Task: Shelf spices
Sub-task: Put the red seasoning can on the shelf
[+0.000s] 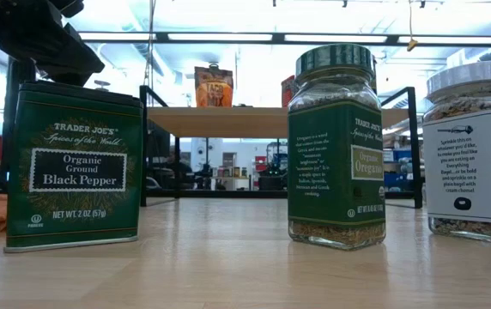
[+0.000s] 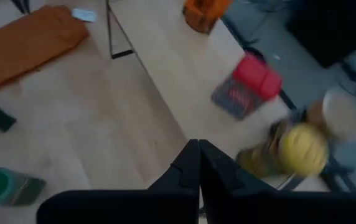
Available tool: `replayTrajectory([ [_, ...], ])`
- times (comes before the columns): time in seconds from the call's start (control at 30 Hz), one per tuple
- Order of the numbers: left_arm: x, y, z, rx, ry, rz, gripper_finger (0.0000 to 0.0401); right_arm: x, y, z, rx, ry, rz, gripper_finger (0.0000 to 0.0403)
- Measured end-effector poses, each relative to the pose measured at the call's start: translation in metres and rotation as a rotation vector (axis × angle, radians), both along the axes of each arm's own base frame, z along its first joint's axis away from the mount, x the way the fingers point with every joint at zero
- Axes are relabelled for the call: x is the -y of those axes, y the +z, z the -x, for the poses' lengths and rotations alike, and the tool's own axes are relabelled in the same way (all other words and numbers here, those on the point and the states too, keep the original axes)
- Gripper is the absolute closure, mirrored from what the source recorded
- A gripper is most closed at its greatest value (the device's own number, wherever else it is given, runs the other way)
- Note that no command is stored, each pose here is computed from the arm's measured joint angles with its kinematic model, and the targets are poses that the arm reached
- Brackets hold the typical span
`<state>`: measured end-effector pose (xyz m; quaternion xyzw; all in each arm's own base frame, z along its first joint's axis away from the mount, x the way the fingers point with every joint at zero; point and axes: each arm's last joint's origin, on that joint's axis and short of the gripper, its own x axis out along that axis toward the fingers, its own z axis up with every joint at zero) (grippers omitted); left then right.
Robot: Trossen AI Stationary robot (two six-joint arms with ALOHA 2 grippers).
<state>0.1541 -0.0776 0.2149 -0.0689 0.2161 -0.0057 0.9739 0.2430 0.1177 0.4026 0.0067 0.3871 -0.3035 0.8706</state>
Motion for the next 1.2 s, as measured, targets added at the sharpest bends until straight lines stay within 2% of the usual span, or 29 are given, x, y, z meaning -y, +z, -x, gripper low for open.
replayTrajectory([
  [0.13, 0.000, 0.001, 0.000, 0.011, 0.000, 0.007, 0.0380, -0.039, -0.066, 0.014, 0.217, -0.130, 0.026, 0.0402],
  [0.27, 0.001, 0.002, -0.001, 0.023, 0.000, 0.015, 0.0380, -0.060, -0.129, 0.007, 0.497, -0.185, 0.047, 0.0402],
  [0.37, 0.001, 0.002, -0.001, 0.025, 0.000, 0.016, 0.0380, -0.062, -0.161, -0.013, 0.519, -0.194, 0.059, 0.0402],
  [0.5, 0.001, 0.002, -0.001, 0.025, 0.000, 0.015, 0.0380, -0.057, -0.180, -0.048, 0.490, -0.172, 0.135, 0.0402],
  [0.63, 0.001, 0.002, -0.001, 0.024, 0.000, 0.014, 0.0380, -0.042, -0.166, -0.075, 0.553, -0.230, 0.229, 0.0402],
  [0.8, 0.000, 0.002, -0.001, 0.017, 0.000, 0.010, 0.0380, -0.007, -0.128, -0.100, 0.658, -0.359, 0.151, 0.0402],
  [0.93, 0.000, 0.002, -0.001, 0.018, 0.000, 0.010, 0.0380, 0.015, -0.101, -0.116, 0.605, -0.349, 0.179, 0.0403],
  [1.1, 0.000, 0.002, -0.001, 0.017, -0.001, 0.010, 0.0380, 0.053, -0.065, -0.128, 0.541, -0.331, 0.065, 0.0403],
  [1.2, 0.000, 0.001, -0.001, 0.013, -0.001, 0.007, 0.0380, 0.072, -0.058, -0.125, 0.467, -0.365, 0.039, 0.0403],
])
